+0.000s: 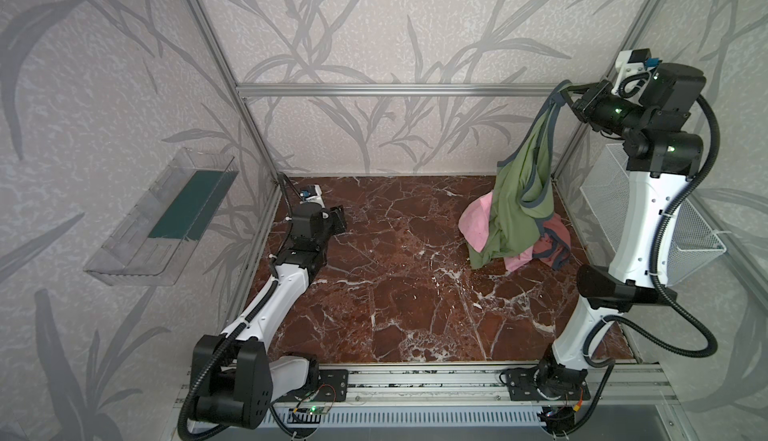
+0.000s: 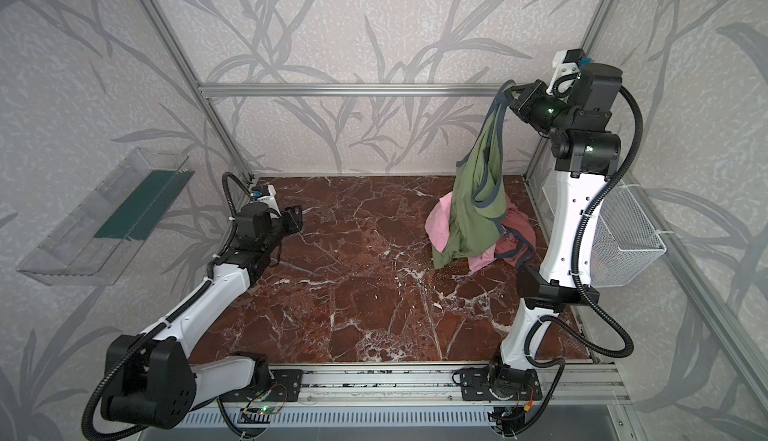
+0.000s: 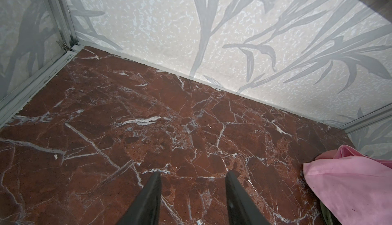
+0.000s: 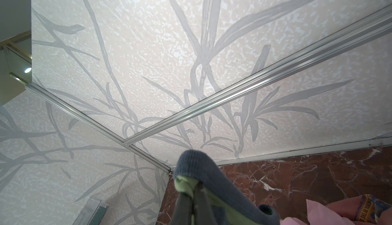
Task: Pick out a specific cloth from the pile
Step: 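Lift the green shirt high with the right gripper, pulling it from the pile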
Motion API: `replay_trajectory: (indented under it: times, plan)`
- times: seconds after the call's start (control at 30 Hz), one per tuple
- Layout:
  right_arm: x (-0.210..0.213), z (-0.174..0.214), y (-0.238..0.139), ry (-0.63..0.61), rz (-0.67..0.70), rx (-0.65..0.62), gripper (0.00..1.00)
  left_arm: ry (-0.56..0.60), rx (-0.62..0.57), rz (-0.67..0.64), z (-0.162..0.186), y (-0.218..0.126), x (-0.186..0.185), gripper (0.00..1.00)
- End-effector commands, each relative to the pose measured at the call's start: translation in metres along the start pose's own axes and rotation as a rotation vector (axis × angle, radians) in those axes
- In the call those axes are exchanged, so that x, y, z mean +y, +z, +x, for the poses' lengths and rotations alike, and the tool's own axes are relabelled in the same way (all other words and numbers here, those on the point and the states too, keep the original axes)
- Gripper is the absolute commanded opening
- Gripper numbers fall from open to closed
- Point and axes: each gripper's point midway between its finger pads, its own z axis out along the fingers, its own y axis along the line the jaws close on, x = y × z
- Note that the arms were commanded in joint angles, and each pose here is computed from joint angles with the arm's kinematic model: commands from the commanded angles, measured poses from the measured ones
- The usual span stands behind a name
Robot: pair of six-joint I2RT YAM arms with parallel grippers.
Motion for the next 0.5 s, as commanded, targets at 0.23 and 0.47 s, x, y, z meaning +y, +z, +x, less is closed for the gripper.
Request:
replay_trajectory:
  times: [0.23,0.47]
  plan:
    - [0.113,-0.011,-0.071,-0.255,-0.309,-0.075,0.0,-0.021,-0.022,0.036,-0.015,-0.007,-0.012,0.47]
    - [0.155,-0.007,-0.1,-0.332,-0.474,-0.067,0.0,-0.027,-0.019,0.037,-0.014,-0.011,-0.013,0.47]
